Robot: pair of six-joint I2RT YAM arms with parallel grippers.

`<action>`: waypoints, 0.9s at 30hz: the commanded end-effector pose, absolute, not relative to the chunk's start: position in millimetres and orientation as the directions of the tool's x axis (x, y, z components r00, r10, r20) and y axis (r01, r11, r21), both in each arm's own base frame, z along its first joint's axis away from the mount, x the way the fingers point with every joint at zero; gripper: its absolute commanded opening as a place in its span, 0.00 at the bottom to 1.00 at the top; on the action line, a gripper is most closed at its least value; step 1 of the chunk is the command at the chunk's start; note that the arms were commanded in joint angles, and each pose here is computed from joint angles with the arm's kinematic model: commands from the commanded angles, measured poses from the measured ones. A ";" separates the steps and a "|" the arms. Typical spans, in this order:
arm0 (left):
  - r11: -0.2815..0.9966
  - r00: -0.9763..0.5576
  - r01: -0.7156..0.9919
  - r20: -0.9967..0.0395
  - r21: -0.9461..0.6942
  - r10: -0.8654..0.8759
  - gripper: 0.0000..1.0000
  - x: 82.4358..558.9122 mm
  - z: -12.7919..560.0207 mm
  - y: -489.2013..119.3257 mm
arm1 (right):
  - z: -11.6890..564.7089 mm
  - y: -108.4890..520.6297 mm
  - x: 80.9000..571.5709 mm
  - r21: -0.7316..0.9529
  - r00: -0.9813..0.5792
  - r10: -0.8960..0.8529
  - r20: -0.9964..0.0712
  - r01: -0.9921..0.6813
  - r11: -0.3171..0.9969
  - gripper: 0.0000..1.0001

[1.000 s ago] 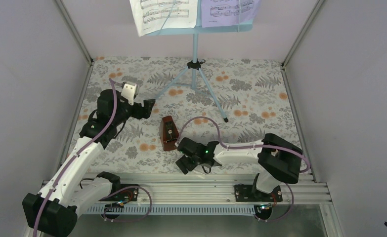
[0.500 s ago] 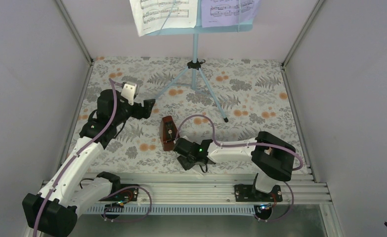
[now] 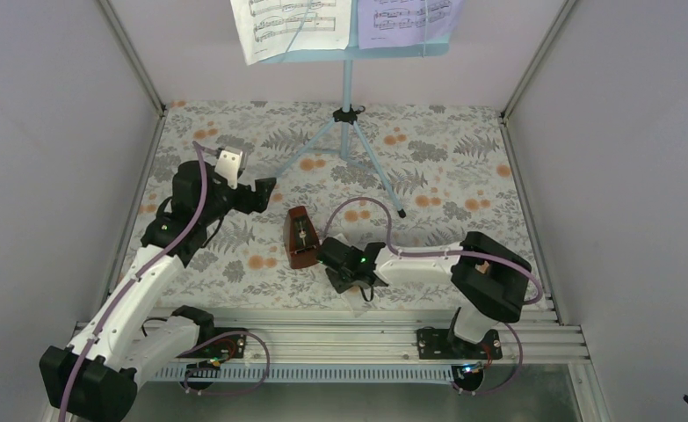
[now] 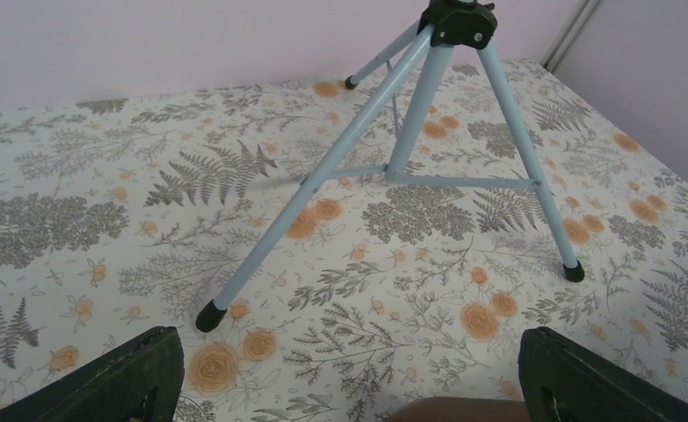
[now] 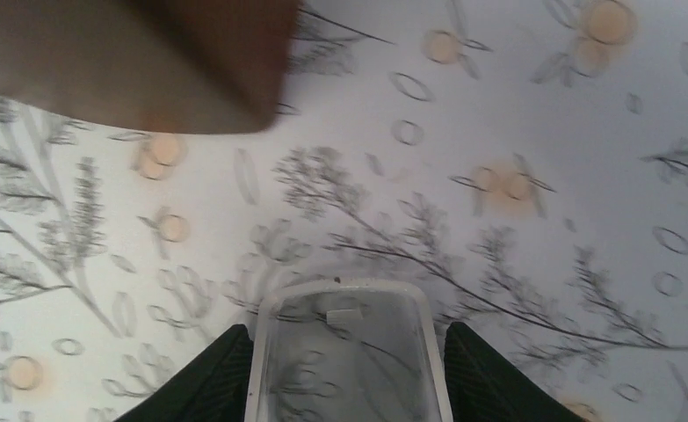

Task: Pack up the instrument practice props

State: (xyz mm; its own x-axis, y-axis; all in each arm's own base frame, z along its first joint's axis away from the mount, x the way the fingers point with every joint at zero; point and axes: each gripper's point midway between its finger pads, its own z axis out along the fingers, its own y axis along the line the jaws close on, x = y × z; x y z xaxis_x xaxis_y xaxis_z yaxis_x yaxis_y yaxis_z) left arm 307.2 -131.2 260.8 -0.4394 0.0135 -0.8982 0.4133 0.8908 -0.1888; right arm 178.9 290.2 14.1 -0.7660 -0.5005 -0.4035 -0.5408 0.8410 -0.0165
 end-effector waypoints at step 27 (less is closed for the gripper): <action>0.668 -0.598 0.566 -0.798 -0.483 -0.071 0.67 174.1 269.9 -282.9 | 147.5 258.7 287.6 0.217 -0.669 -0.053 -0.741 -0.313 0.925 0.43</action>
State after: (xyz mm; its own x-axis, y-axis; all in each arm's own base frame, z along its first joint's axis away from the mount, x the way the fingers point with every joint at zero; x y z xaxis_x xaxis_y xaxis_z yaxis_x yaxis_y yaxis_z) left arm 169.5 -267.3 259.6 -0.6139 -0.0316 -0.7887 0.5988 0.6325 -0.4914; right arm 267.5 256.2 105.2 -0.7454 -0.1173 -0.6562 -0.3144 0.9299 0.1910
